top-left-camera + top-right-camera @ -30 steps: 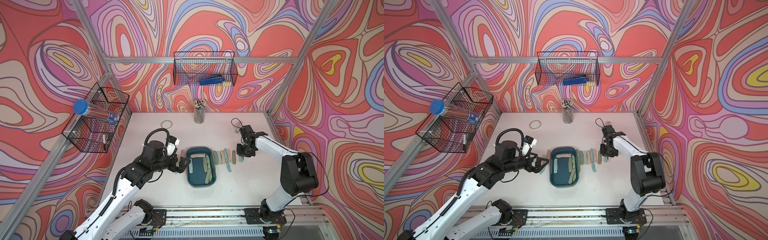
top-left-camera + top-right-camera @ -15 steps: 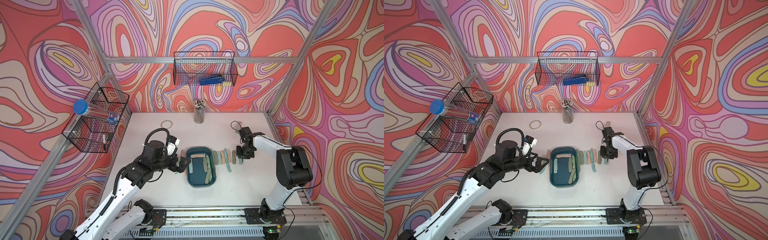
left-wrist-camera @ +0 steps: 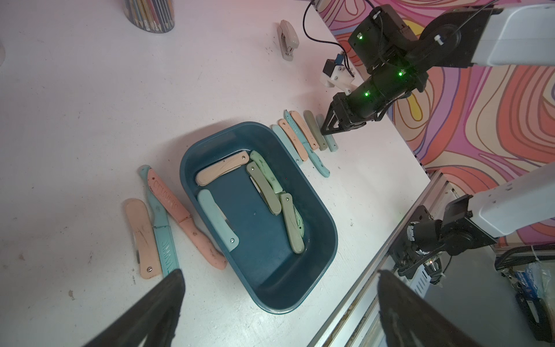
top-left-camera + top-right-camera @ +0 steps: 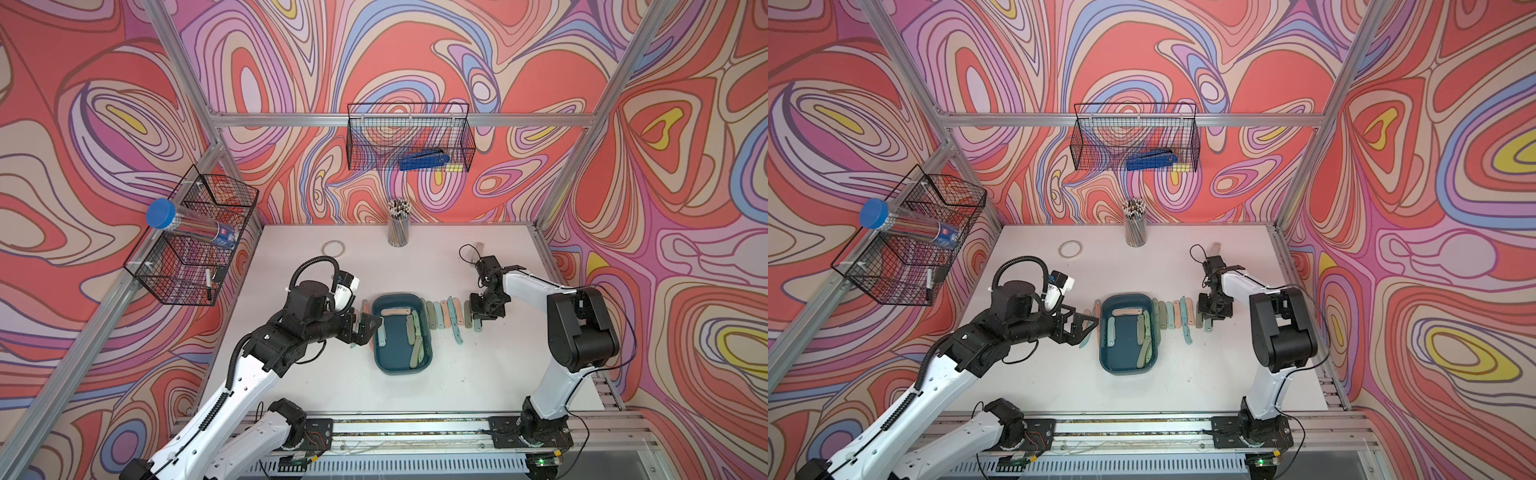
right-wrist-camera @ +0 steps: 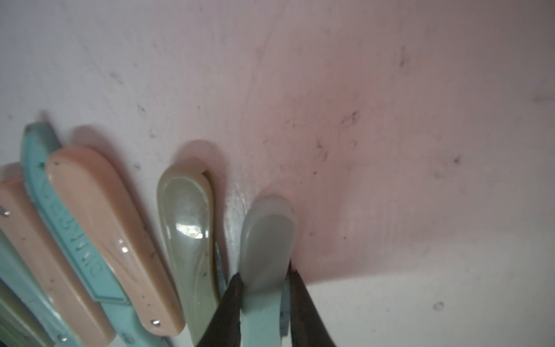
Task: Take the fruit knife out of the storage box
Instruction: Place the fruit knife at the center of the board.
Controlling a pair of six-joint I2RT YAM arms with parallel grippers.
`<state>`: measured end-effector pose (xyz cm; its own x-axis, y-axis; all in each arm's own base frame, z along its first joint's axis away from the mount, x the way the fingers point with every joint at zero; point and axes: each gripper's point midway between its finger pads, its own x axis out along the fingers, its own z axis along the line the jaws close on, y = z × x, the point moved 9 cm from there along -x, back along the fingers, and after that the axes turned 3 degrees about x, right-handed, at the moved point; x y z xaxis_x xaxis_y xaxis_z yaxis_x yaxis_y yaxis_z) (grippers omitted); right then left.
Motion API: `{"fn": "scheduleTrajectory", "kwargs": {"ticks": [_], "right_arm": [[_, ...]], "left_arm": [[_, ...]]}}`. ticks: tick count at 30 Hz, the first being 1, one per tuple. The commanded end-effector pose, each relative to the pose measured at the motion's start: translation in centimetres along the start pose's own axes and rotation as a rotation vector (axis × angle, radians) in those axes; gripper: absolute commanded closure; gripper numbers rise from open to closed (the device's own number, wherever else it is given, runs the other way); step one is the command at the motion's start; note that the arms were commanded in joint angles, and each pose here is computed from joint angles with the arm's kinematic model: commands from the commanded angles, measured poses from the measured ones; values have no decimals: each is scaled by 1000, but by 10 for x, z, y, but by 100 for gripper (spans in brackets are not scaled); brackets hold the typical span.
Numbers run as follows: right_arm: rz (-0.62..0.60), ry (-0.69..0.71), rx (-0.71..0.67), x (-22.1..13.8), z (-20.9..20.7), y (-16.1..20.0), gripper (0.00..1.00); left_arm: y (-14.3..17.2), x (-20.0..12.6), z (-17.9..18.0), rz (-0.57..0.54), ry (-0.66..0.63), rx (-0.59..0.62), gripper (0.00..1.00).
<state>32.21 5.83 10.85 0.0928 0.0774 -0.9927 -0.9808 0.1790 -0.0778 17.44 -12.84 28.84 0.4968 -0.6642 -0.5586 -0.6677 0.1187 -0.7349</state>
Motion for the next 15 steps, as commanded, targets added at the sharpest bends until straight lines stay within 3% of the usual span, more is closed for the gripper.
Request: {"fn": "scheduleTrajectory", "kwargs": {"ticks": [1, 9, 15], "right_arm": [[-4, -42, -10, 2, 3, -4, 81], [5, -74, -15, 4, 7, -7, 76], [-42, -32, -4, -14, 3, -6, 71]], "left_arm": [[-2, -3, -2, -22, 3, 28, 0], [-1, -4, -2, -24, 1, 27, 0], [-1, -4, -2, -24, 1, 27, 0]]}}
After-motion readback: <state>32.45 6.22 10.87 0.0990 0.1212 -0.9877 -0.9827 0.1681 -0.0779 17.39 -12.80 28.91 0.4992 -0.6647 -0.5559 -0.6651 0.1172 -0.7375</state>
